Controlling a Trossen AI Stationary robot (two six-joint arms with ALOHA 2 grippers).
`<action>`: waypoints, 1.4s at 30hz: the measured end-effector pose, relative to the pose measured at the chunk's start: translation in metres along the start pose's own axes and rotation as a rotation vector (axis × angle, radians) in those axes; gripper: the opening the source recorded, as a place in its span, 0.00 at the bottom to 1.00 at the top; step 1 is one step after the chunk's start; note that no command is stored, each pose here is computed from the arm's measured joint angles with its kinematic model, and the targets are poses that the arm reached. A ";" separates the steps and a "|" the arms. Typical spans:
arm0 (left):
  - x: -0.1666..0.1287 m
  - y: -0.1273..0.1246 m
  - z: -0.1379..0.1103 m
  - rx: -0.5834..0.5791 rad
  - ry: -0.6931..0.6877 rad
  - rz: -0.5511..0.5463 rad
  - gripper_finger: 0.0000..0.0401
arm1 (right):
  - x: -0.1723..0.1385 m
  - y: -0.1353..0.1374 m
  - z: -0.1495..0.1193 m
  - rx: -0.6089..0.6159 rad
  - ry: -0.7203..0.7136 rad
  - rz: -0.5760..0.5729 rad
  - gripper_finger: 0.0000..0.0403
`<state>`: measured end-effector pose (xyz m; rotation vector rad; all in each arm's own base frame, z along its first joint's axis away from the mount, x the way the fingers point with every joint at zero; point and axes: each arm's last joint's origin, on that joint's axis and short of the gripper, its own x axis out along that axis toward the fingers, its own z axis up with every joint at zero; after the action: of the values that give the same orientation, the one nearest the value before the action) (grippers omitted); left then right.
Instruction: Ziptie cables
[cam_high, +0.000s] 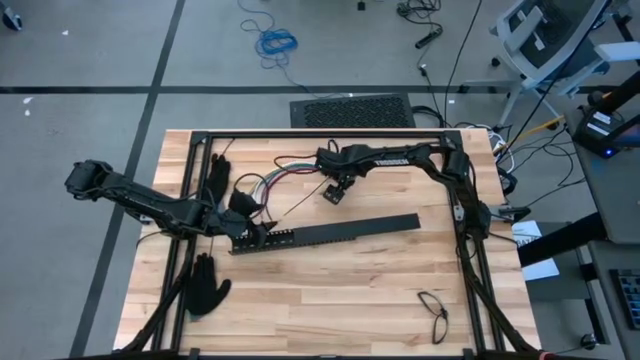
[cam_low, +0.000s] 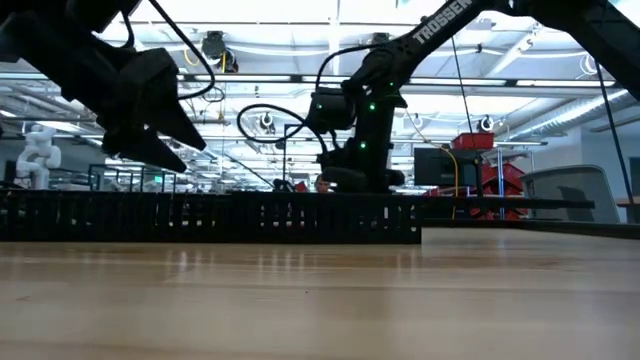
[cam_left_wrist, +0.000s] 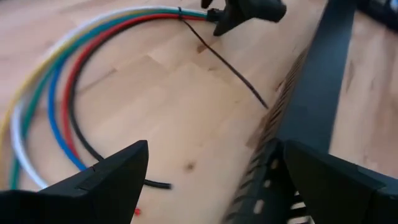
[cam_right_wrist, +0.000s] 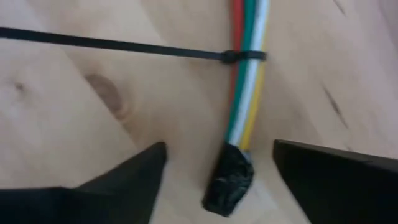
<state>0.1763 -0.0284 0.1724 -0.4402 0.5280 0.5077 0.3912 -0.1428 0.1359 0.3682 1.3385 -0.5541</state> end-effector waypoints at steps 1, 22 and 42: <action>0.000 -0.001 0.001 -0.035 -0.001 -0.010 0.92 | 0.005 0.002 -0.001 -0.006 0.012 -0.006 0.69; -0.034 -0.006 0.026 -0.286 -0.041 -0.375 0.92 | -0.059 0.038 0.026 -0.129 -0.242 0.249 0.05; -0.065 0.011 0.036 -0.209 -0.213 -0.384 0.92 | -0.102 0.150 0.027 -0.342 -0.441 0.533 0.03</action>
<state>0.1348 -0.0232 0.2350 -0.6627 0.1766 0.2346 0.4853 -0.0185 0.2314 0.2834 0.8365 0.0471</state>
